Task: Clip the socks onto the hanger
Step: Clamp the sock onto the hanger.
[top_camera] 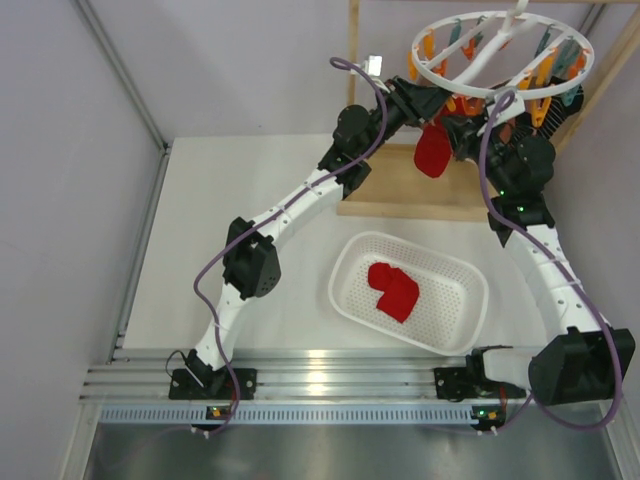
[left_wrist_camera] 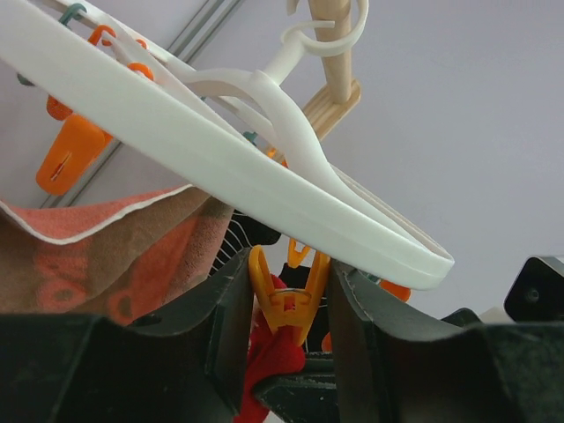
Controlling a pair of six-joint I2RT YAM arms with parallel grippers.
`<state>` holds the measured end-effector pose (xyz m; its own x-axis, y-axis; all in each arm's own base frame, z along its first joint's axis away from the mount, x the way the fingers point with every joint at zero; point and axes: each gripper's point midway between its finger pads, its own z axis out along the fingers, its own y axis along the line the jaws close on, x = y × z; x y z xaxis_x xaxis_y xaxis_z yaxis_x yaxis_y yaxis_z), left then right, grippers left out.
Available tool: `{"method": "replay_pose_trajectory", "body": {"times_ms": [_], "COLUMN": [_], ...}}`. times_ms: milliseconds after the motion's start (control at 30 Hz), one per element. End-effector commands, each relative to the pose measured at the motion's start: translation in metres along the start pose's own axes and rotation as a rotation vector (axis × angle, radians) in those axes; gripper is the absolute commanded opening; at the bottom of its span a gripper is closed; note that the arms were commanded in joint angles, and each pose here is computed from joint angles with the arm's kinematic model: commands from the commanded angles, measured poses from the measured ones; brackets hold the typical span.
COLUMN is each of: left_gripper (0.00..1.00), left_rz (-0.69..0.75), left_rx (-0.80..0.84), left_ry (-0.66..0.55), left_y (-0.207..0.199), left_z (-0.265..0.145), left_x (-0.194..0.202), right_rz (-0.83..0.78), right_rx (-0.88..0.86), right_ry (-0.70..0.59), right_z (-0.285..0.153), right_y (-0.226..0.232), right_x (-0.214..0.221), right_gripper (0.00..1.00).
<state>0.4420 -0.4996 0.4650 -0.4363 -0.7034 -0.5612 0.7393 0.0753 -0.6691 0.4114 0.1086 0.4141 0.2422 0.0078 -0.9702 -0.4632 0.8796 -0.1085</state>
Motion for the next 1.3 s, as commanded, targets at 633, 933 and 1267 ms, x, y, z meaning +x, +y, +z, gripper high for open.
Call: {"method": "replay_pose_trajectory", "body": {"times_ms": [633,933,1267], "left_gripper": [0.92,0.90,0.75], "left_rz": [0.041,0.100,0.236], "left_rx": [0.076,0.037,-0.044], "left_ry": [0.005,0.058,0.017], "left_y": [-0.048,-0.034,-0.011], "left_z": [-0.020,-0.046,-0.043], "left_x": [-0.042,-0.038,-0.052], "right_rz": [-0.086,-0.100,-0.110], "right_rx": [0.083,0.132,0.161], "right_ry": [-0.134,-0.084,-0.017], "right_z": [-0.011,-0.032,-0.058], "right_y": [-0.024,-0.045,-0.062], "right_x": [-0.061,-0.054,-0.045], "right_gripper": [0.00,0.00,0.00]}}
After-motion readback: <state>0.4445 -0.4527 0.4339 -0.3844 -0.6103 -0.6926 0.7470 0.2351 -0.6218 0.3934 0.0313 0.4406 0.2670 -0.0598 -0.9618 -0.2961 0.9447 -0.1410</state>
